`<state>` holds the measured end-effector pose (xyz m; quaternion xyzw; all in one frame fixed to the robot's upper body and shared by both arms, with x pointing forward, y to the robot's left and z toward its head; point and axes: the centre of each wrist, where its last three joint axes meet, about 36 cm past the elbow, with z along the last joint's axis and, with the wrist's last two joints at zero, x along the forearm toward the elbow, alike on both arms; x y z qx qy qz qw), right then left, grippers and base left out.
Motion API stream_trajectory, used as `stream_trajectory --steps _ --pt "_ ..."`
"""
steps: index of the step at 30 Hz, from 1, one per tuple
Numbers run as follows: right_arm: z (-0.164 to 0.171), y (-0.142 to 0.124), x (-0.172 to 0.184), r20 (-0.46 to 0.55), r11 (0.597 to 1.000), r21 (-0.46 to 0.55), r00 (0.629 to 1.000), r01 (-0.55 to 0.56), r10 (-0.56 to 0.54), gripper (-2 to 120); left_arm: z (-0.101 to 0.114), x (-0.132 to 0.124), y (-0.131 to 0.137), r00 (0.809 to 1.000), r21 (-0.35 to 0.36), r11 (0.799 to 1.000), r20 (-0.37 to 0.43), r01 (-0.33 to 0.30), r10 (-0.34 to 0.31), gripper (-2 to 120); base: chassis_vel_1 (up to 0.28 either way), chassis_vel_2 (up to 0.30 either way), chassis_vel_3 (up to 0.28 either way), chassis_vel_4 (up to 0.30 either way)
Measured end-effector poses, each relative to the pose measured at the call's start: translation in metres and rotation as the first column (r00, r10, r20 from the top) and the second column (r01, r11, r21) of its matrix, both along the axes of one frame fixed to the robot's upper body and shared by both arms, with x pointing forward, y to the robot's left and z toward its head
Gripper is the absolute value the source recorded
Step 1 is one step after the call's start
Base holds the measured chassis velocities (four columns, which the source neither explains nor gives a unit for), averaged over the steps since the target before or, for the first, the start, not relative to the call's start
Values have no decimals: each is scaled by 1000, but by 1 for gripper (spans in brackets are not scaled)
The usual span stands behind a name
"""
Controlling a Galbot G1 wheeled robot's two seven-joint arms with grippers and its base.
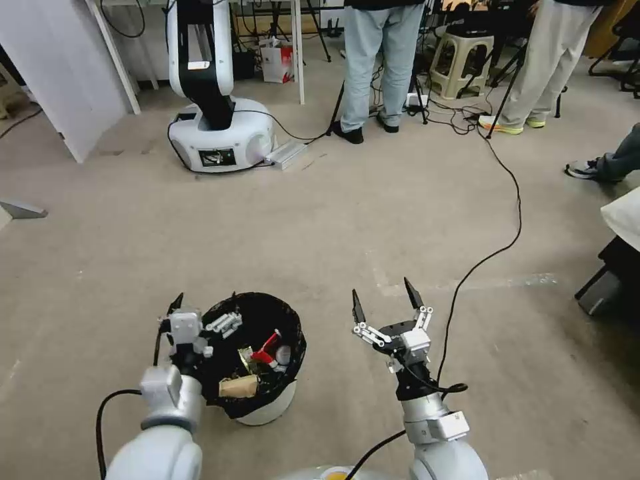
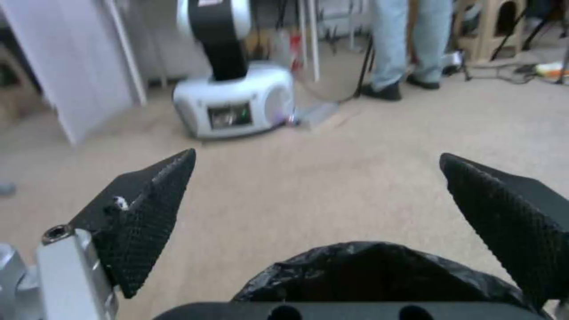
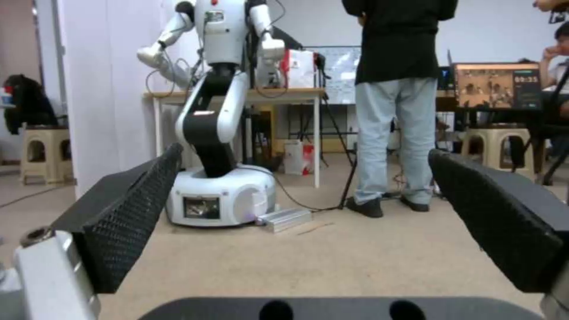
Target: Pick up the trash bin, then pick up the garbage from the floor and place it into the trash bin.
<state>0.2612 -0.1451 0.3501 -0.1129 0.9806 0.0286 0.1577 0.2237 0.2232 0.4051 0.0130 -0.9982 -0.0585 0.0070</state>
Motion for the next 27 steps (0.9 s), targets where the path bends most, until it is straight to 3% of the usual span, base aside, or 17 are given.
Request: stream_trajectory --steps 7,13,27 --pt "0 3 -5 -26 1000 -15 999 25 -25 100 -34 -17 -2 998 38 999 60 -23 21 100 0 0 0 0" --pt "0 4 -5 -28 999 -22 999 25 -26 100 -49 -25 -6 996 49 997 79 -55 51 100 0 0 0 0" --pt "0 3 -4 -26 999 -32 999 26 -27 100 -51 -26 -6 995 51 996 78 -68 64 100 0 0 0 0"
